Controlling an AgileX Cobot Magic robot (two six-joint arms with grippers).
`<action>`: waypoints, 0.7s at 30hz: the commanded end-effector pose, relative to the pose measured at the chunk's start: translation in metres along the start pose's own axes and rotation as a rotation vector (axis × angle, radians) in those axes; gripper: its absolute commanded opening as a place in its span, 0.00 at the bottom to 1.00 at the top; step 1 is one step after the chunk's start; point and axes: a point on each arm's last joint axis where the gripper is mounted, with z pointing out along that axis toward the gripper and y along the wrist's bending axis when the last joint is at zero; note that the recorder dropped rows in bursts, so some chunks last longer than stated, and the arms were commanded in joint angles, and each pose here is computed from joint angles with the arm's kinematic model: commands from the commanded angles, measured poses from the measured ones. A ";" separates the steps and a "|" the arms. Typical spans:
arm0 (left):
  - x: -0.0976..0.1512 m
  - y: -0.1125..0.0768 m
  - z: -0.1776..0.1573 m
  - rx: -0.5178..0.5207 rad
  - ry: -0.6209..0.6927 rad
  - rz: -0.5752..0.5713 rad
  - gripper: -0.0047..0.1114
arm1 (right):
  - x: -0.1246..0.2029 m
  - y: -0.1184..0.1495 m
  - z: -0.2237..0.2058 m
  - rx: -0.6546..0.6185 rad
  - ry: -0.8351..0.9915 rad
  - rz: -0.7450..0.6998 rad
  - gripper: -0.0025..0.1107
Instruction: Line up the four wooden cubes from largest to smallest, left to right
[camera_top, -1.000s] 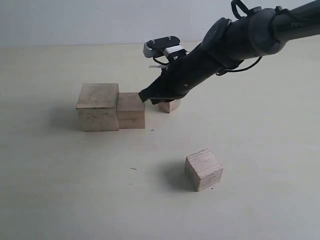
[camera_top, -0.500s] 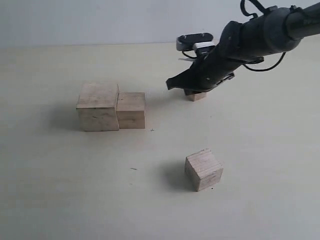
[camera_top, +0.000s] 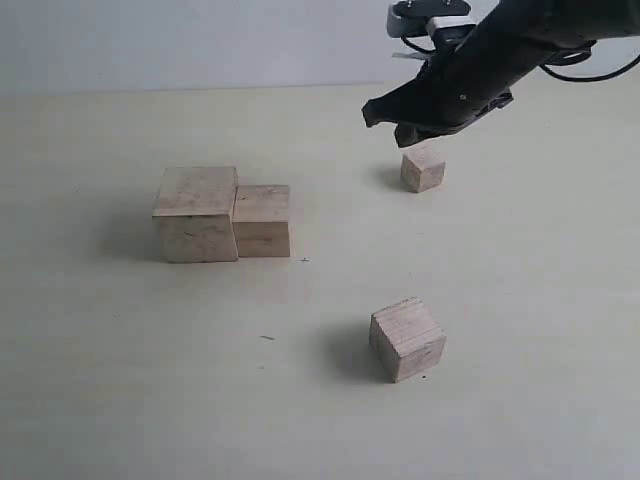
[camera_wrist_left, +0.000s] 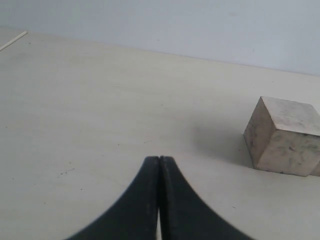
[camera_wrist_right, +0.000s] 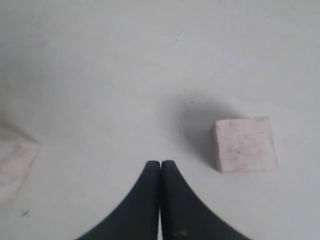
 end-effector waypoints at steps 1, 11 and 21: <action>-0.001 0.000 0.000 -0.004 -0.013 0.007 0.04 | 0.009 0.015 -0.022 -0.060 0.147 0.044 0.02; -0.001 0.000 0.000 -0.004 -0.013 0.006 0.04 | 0.053 0.072 -0.057 0.018 0.333 0.004 0.02; -0.001 0.000 0.000 -0.004 -0.013 0.006 0.04 | 0.115 0.077 -0.115 -0.042 0.190 0.015 0.02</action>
